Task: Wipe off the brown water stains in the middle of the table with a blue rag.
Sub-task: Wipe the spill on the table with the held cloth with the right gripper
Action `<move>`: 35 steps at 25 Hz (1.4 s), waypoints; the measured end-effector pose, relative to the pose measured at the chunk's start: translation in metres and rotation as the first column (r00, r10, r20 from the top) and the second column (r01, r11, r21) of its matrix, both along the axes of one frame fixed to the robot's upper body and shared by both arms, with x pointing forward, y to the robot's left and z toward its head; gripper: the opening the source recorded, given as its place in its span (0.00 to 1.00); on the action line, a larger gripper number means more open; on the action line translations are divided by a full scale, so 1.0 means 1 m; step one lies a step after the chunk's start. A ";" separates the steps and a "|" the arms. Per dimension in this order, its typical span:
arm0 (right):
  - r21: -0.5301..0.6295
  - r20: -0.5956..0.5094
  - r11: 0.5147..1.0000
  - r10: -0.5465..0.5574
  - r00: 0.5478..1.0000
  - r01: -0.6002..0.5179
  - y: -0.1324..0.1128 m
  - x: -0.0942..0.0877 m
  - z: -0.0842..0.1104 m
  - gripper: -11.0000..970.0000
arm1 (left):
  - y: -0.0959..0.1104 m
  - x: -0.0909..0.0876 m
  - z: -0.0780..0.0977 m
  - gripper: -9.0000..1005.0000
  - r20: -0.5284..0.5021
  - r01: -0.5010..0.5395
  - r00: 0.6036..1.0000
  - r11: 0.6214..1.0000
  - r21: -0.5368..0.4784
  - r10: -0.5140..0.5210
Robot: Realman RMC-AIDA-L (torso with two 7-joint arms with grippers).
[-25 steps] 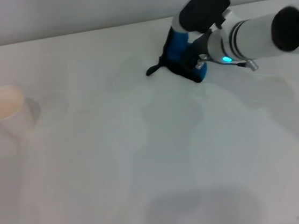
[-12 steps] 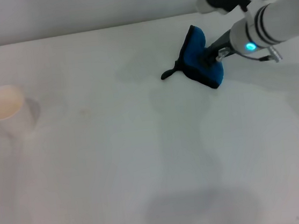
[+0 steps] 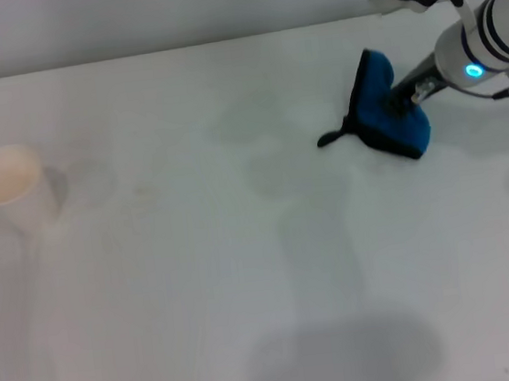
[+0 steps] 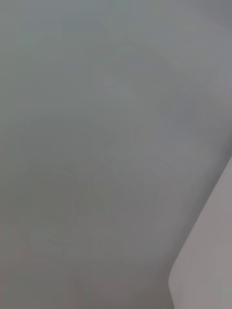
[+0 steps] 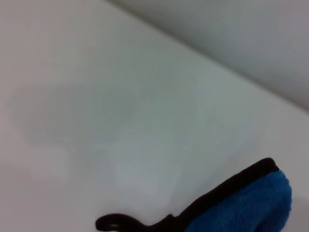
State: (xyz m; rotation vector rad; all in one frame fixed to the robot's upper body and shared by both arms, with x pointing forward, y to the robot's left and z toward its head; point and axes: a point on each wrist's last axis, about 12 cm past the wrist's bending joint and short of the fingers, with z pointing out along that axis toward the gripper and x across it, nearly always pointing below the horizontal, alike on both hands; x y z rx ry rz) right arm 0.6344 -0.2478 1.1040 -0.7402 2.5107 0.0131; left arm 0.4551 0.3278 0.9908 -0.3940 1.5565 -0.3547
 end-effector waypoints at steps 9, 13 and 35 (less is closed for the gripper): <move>0.070 -0.097 0.986 -0.141 0.985 0.148 0.003 -0.008 -0.004 0.11 | -0.001 0.001 0.000 0.87 0.000 0.004 1.000 1.000 0.000 -0.004; 0.101 -0.125 0.974 -0.189 0.974 0.202 0.009 -0.011 -0.007 0.12 | -0.002 0.001 0.000 0.87 0.000 0.005 1.000 1.000 -0.001 -0.005; 0.206 -0.192 0.939 -0.236 0.953 0.274 0.015 -0.020 -0.014 0.16 | 0.001 -0.001 0.000 0.87 -0.003 -0.002 1.000 1.000 0.001 0.002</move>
